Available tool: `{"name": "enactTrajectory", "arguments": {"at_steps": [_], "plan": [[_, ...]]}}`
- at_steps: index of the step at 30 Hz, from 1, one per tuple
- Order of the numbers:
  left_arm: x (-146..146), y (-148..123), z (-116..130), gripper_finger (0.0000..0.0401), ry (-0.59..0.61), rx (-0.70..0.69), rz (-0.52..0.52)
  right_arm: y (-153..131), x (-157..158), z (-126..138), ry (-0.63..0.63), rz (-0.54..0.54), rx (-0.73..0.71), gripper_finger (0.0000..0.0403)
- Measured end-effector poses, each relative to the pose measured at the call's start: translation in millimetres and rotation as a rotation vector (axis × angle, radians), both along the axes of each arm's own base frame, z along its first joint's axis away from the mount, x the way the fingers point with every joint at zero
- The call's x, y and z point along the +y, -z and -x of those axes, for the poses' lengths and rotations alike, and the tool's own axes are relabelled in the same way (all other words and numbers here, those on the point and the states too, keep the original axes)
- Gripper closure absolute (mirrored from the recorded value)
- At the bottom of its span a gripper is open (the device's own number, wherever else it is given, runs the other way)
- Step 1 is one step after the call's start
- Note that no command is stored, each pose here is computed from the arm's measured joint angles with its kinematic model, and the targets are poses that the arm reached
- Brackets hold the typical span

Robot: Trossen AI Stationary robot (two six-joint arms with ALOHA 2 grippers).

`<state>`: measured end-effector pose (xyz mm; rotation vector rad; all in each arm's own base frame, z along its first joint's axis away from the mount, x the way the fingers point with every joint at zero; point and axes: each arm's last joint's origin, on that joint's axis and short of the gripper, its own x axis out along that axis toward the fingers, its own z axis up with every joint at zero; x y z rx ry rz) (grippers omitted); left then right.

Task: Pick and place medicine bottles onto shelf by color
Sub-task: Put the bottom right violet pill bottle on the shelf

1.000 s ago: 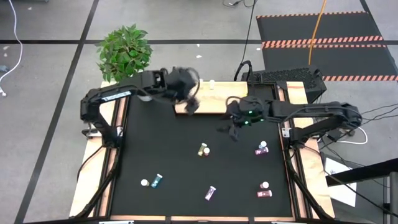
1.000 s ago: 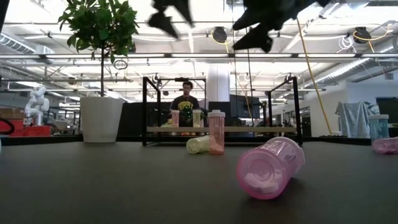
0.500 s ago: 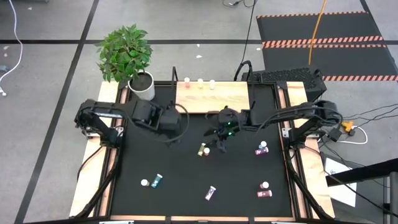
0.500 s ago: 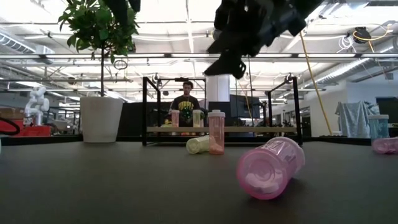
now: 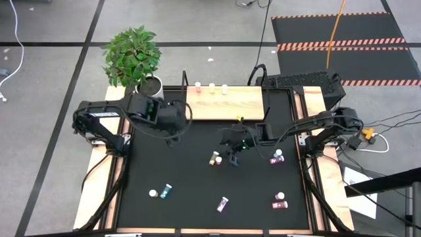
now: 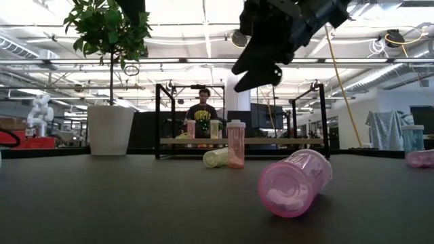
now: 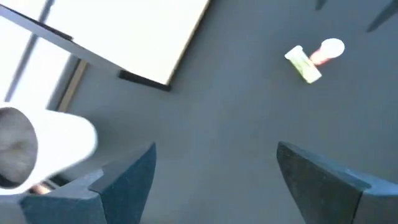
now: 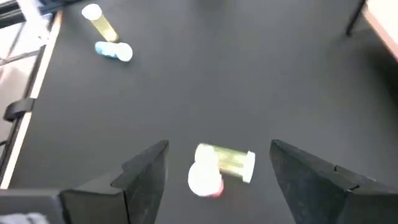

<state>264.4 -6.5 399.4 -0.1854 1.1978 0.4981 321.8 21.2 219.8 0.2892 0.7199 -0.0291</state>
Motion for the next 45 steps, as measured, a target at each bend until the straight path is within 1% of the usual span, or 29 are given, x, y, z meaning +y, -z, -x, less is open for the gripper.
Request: {"name": "enactTrajectory", "arguments": {"at_steps": [2,4,7,9,11,13,14,16,18,21,23,26,31,33,37,40,42,45], "plan": [[7,-4,5,0.0066,0.026,-0.008,-0.017,0,7,1,0.043,-0.030,0.010,0.0128],[13,-3,3,0.0066,0.052,-0.032,-0.040,0,15,5,0.088,-0.061,0.028,0.0128],[18,4,-1,0.0066,0.119,-0.104,-0.089,-2,29,6,0.168,-0.088,0.014,0.0128],[21,11,-5,0.0066,0.161,-0.184,-0.118,-1,37,8,0.230,-0.114,0.013,0.0129],[25,24,-4,0.0066,0.187,-0.216,-0.100,-1,43,10,0.329,-0.181,0.008,0.0129],[31,39,-8,0.0066,0.190,-0.261,-0.063,1,47,14,0.461,-0.277,0.027,0.0129],[33,47,-7,0.0066,0.190,-0.263,-0.044,3,48,16,0.531,-0.328,0.047,0.0129],[36,65,-4,0.0066,0.189,-0.210,-0.009,8,48,19,0.647,-0.404,0.084,0.0129],[37,77,-6,0.0066,0.184,-0.205,-0.007,11,47,23,0.725,-0.436,0.117,0.0129],[38,100,0,0.0066,0.171,-0.115,0.019,13,46,26,0.818,-0.478,0.132,0.0129],[36,111,0,0.0066,0.181,-0.111,0.049,13,49,27,0.843,-0.507,0.135,0.0129],[31,130,8,0.0066,0.201,-0.056,0.089,15,58,32,0.872,-0.540,0.161,0.0129],[24,147,21,0.0066,0.187,-0.094,0.113,18,74,43,0.939,-0.578,0.218,0.0129],[20,147,26,0.0066,0.193,-0.160,0.128,20,80,48,0.963,-0.590,0.244,0.0129],[15,145,37,0.0066,0.196,-0.247,0.147,21,92,55,0.991,-0.632,0.287,0.0129],[11,142,38,0.0066,0.218,-0.323,0.144,21,97,58,0.952,-0.659,0.351,0.0129],[9,142,37,0.0066,0.231,-0.360,0.140,23,98,61,0.916,-0.647,0.422,0.0129],[5,138,31,0.0066,0.247,-0.437,0.138,23,98,69,0.902,-0.630,0.527,0.0135]]}}
